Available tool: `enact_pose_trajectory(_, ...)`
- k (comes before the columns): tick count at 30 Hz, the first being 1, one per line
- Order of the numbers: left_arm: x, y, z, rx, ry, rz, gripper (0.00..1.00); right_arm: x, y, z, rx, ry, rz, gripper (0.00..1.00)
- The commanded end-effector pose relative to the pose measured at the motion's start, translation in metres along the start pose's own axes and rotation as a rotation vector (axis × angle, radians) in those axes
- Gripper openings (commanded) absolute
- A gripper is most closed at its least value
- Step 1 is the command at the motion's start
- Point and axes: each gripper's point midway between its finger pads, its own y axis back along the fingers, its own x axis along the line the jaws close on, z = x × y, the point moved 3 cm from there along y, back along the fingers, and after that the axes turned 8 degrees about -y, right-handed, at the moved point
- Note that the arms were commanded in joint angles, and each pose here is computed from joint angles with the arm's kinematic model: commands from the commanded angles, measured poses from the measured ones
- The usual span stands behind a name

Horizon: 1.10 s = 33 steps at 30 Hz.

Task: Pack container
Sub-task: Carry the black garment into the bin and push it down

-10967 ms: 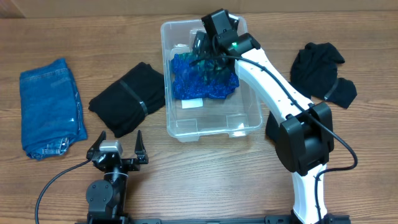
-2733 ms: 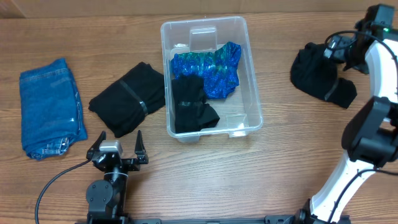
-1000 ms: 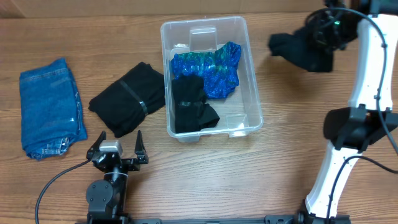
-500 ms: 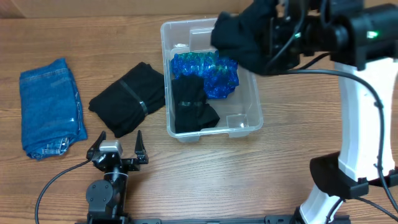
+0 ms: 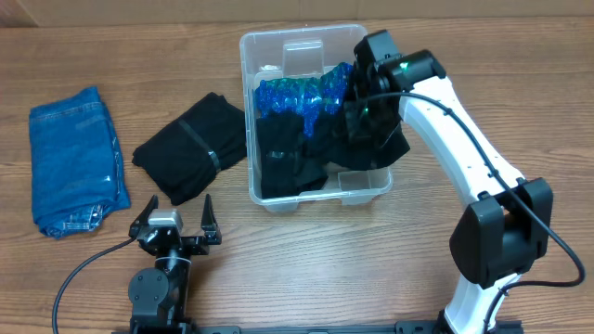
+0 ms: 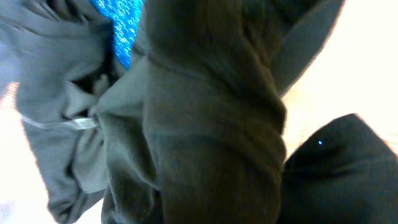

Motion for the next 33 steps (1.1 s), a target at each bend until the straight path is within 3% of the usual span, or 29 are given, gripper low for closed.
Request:
enact_pose_trajectory(1, 0.0, 0.0, -0.001, -0.001, -0.026, -0.004, 1.0, 0.009, 0.001, -0.004, -0.009, 0.07, 0.013, 0.04)
enact_pose_trajectory(8, 0.0, 0.0, -0.001, -0.002, -0.026, -0.004, 1.0, 0.053, -0.008, -0.03, 0.003, 0.246, -0.044, 0.04)
enact_pose_trajectory(17, 0.0, 0.0, -0.001, -0.002, -0.026, -0.004, 1.0, 0.051, -0.019, -0.041, 0.019, 0.231, -0.103, 0.06)
enact_pose_trajectory(18, 0.0, 0.0, -0.001, -0.002, -0.026, -0.004, 1.0, 0.047, -0.02, -0.04, 0.015, 0.229, -0.126, 0.13)
enact_pose_trajectory(20, 0.0, 0.0, -0.001, -0.002, -0.026, -0.004, 1.0, 0.04, -0.019, -0.037, -0.004, 0.232, -0.174, 0.41)
enact_pose_trajectory(25, 0.0, 0.0, -0.001, -0.002, -0.026, -0.004, 1.0, 0.034, -0.007, -0.022, -0.08, 0.241, -0.251, 0.76)
enact_pose_trajectory(29, 0.0, 0.0, -0.001, -0.002, -0.026, -0.004, 1.0, 0.044, 0.018, -0.007, -0.151, 0.242, -0.239, 0.9)
enact_pose_trajectory(33, 0.0, 0.0, -0.001, -0.002, -0.026, -0.004, 1.0, 0.054, 0.053, -0.001, -0.193, 0.24, -0.219, 0.93)
